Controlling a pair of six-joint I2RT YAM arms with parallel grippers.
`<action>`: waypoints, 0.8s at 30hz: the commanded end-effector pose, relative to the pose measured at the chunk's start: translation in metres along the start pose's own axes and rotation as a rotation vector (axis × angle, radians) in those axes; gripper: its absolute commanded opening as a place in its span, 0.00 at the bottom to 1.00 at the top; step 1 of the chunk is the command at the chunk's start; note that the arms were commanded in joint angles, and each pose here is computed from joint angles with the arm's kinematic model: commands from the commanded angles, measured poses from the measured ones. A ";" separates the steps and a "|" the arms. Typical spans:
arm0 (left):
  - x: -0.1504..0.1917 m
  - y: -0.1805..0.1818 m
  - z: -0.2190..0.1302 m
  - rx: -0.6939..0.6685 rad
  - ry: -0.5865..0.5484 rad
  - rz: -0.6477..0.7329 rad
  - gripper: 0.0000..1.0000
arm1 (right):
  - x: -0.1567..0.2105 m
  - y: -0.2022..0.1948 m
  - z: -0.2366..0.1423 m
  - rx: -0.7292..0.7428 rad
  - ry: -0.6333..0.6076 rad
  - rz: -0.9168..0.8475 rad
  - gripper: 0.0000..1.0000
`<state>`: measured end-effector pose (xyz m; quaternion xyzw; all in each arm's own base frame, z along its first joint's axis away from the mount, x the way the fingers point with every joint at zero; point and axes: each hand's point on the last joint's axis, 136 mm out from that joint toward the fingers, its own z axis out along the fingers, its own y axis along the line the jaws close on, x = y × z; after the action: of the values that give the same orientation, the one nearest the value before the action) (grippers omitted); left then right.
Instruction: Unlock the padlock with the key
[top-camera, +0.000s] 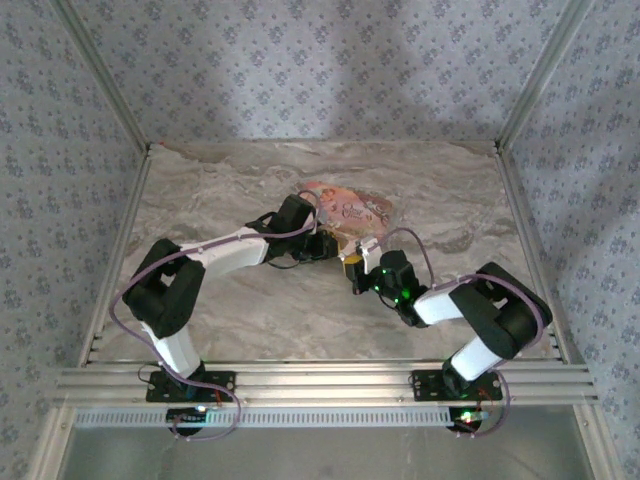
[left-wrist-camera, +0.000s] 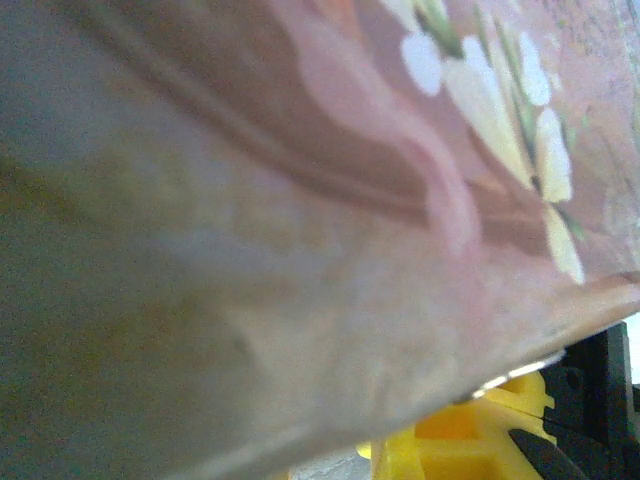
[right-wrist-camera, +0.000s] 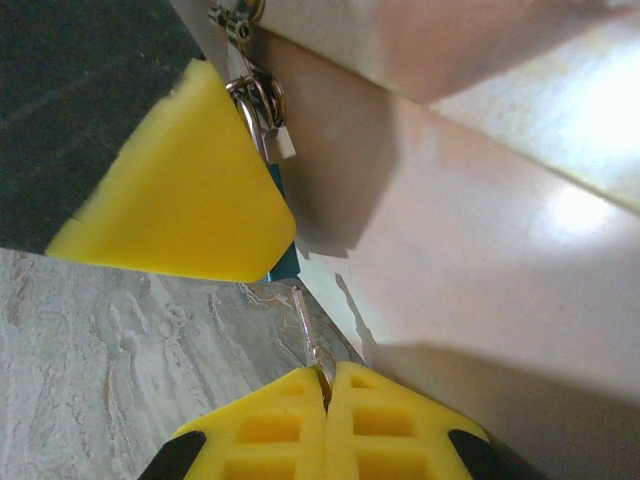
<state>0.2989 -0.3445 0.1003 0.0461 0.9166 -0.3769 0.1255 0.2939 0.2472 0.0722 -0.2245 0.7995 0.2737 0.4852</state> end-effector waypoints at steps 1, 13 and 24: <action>-0.008 -0.024 -0.012 0.082 -0.019 0.011 0.15 | -0.005 0.000 0.001 -0.011 -0.026 -0.007 0.00; -0.008 -0.024 -0.011 0.081 -0.015 0.010 0.14 | -0.011 0.004 0.004 -0.038 -0.066 -0.009 0.00; -0.007 -0.025 -0.011 0.089 -0.009 0.007 0.14 | -0.017 0.002 0.006 -0.036 -0.105 0.003 0.00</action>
<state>0.2991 -0.3452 0.1011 0.0439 0.9157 -0.3796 0.1245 0.2977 0.2540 0.0731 -0.2270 0.7845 0.2904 0.4987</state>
